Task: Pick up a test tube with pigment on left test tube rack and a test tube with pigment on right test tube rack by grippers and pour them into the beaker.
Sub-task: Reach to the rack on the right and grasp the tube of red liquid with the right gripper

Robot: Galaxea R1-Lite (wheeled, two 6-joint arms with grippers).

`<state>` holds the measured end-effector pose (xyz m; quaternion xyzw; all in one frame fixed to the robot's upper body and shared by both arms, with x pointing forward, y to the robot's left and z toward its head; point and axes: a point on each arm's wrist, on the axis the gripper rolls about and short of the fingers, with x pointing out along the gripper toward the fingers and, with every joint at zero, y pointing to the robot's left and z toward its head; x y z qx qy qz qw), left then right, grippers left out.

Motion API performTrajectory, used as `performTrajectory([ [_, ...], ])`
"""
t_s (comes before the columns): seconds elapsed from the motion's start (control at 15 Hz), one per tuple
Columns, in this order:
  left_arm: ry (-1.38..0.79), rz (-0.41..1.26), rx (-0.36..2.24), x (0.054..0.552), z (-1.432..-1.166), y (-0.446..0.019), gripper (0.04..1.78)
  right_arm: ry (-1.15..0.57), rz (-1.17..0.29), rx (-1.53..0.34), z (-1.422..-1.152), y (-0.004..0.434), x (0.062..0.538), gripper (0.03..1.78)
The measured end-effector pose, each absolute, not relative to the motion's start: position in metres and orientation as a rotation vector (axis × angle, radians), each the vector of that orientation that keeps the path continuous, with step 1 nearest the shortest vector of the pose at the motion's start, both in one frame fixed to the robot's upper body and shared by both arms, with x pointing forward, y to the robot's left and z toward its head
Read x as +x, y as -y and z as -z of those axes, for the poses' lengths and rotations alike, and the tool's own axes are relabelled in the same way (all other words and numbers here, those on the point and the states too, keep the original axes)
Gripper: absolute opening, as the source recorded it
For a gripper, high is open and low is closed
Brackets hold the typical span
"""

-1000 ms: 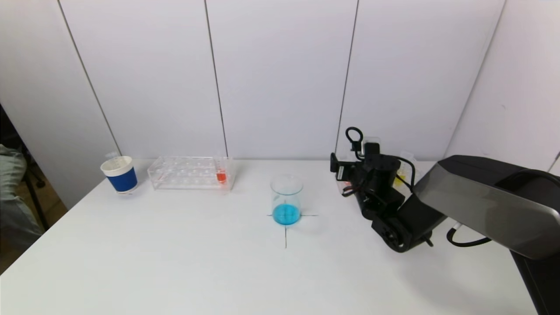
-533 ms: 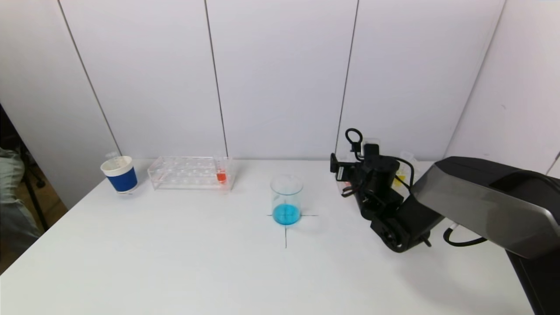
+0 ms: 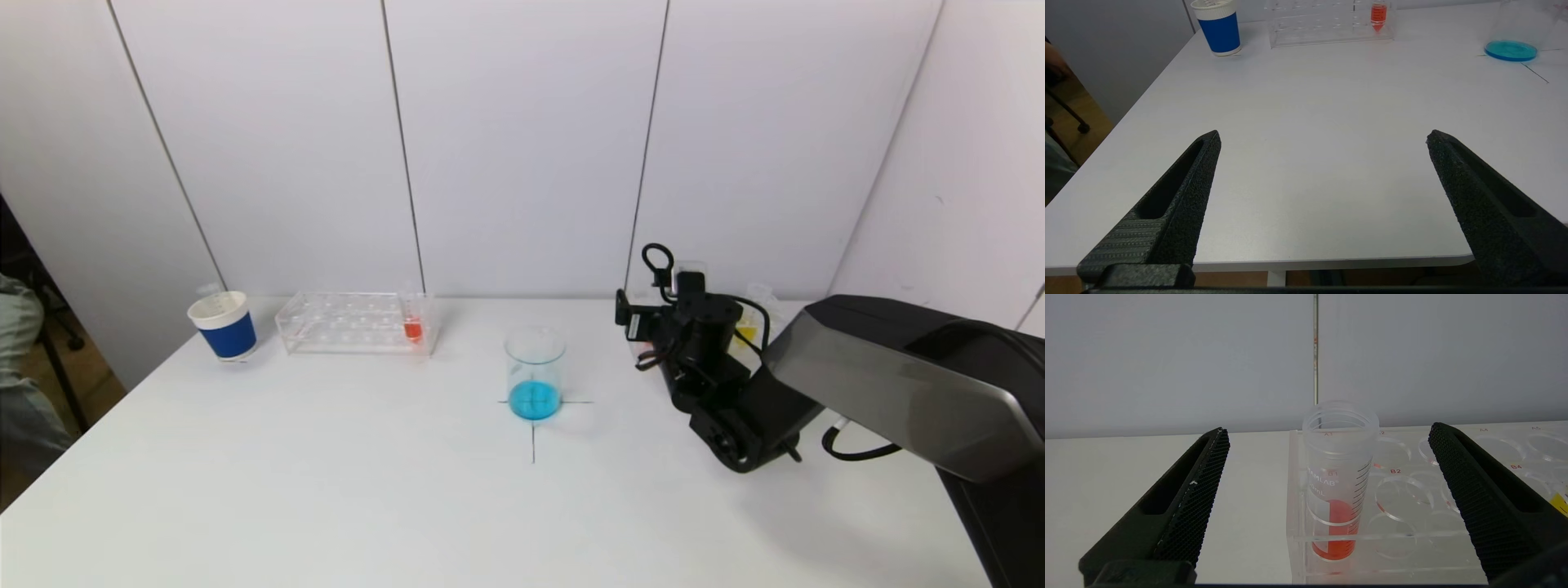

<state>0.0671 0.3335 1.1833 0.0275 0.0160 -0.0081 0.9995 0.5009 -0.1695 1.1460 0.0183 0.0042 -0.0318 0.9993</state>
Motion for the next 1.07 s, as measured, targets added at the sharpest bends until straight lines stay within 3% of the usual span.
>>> performTrajectory([
  [0.73, -0.032, 0.016, 0.055, 0.0671, -1.1833, -0.3335, 1.76, -0.009, 0.068, 0.033, -1.1444, 0.1708, 0.5047, 1.76],
  [0.93, -0.032, 0.016, 0.055, 0.0671, -1.1833, -0.3335, 1.76, -0.011, 0.07, 0.028, -1.144, 0.1712, 0.5051, 1.57],
  [1.07, -0.032, 0.016, 0.055, 0.0671, -1.1833, -0.3335, 1.76, -0.011, 0.07, 0.028, -1.1435, 0.1712, 0.5054, 1.31],
])
